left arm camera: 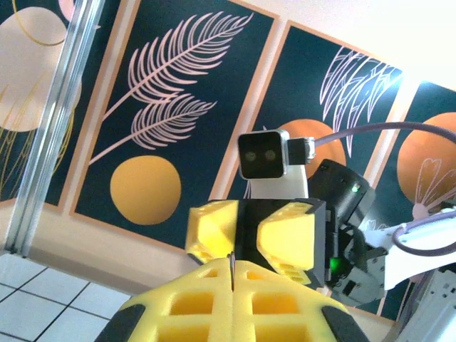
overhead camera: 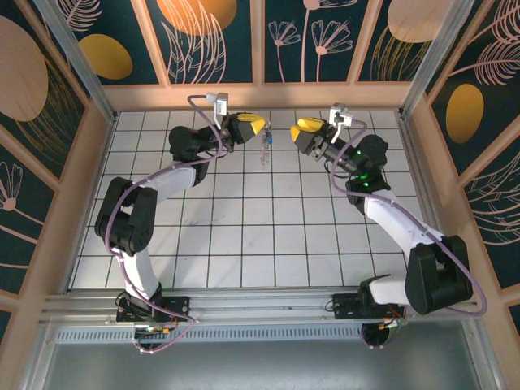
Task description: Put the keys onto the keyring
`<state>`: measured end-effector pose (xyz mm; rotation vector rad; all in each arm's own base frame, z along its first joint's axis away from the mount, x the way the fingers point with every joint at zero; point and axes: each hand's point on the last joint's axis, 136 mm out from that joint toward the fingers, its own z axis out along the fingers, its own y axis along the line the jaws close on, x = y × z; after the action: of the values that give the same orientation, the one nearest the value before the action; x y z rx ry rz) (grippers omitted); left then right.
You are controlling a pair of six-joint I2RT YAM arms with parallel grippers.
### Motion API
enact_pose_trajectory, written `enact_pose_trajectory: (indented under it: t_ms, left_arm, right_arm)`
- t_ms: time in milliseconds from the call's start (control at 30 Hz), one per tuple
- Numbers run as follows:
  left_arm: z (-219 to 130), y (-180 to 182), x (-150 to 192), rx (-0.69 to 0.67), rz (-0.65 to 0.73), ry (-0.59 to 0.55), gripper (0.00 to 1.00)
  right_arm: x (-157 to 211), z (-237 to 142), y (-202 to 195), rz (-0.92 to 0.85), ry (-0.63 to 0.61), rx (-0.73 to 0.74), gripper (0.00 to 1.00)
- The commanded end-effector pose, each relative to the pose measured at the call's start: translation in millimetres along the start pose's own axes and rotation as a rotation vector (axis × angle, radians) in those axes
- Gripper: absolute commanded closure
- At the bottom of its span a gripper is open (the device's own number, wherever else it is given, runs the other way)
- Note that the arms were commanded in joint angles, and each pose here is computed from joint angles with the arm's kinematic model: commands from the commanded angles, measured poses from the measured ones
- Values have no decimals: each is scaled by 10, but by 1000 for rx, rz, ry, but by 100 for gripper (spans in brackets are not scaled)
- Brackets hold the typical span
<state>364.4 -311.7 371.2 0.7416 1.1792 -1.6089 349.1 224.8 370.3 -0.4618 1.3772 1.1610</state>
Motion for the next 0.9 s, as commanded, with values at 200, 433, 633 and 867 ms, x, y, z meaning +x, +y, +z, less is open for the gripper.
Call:
enact_pose_trajectory:
  t_ms: [200, 433, 633, 867]
  left_arm:
    - [87, -112, -25, 48, -22, -56, 100]
    - [128, -122, -2, 57, -31, -58, 100]
    - [148, -123, 9, 62, -34, -56, 100]
    - [162, -122, 14, 65, -35, -56, 100]
  right_arm:
    - [-136, 241, 400, 22, -36, -217, 50]
    - [-60, 330, 439, 39, -24, -254, 51]
    - [-18, 345, 423, 47, -17, -256, 61]
    - [1, 369, 434, 57, -10, -276, 75]
